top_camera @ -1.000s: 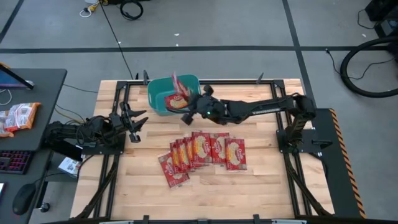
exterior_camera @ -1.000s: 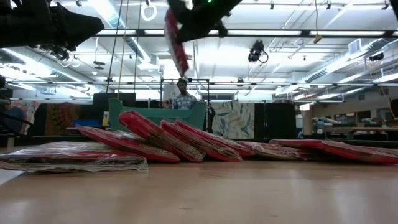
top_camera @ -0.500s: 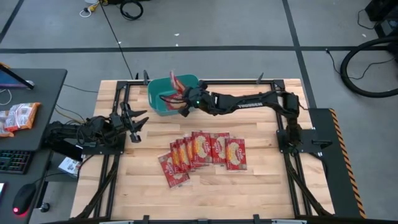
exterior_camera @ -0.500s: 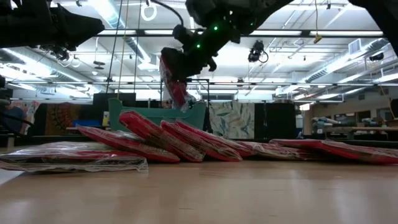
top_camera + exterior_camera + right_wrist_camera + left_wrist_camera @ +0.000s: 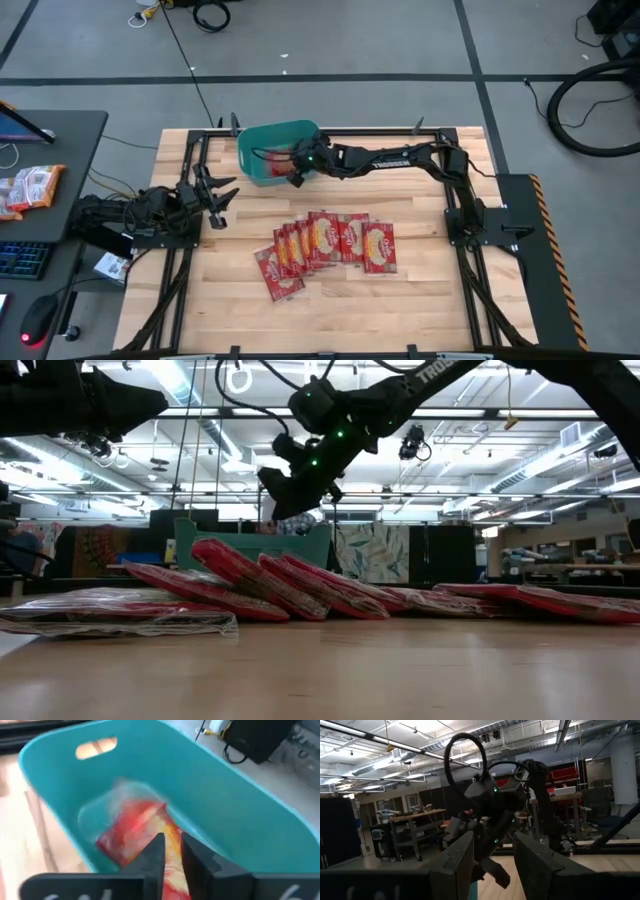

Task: Sort popcorn bags into baskets
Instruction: Put the red popcorn bag into the blue container

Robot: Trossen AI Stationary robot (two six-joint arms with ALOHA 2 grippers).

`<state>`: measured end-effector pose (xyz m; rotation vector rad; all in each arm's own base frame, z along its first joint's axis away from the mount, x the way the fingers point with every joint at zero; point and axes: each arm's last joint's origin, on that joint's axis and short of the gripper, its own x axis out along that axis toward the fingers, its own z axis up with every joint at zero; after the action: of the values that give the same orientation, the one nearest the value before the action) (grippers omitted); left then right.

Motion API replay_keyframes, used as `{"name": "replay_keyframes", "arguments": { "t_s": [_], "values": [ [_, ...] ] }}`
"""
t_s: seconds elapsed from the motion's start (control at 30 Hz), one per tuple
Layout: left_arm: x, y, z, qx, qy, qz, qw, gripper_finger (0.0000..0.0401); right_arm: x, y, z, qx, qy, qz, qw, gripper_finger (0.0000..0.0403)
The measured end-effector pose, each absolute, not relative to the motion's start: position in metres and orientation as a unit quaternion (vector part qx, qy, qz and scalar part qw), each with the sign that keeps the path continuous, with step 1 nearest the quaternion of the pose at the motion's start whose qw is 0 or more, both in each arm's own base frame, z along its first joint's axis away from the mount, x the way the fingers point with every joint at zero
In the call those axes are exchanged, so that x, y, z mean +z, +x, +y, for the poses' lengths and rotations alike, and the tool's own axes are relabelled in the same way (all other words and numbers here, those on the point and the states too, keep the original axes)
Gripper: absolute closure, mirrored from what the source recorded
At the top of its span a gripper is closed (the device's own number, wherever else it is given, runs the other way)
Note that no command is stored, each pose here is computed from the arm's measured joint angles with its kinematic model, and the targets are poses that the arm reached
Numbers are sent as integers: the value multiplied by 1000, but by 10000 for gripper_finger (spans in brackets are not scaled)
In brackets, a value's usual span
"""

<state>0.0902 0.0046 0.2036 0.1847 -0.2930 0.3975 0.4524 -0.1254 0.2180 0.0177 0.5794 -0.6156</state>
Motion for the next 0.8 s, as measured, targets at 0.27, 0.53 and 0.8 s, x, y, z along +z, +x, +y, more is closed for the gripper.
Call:
{"name": "replay_keyframes", "arguments": {
  "t_s": [0.27, 0.53, 0.8],
  "values": [
    [203, 90, 5, 197, 91, -143, 966, 260, 242, 454, -104, -280, 7, 311, 908, 282],
    [203, 90, 5, 197, 91, -143, 966, 260, 260, 456, -46, -269, 1, 357, 894, 280],
    [203, 90, 5, 196, 89, -141, 966, 260, 246, 442, -5, -269, 79, 431, 858, 280]
  ]
}}
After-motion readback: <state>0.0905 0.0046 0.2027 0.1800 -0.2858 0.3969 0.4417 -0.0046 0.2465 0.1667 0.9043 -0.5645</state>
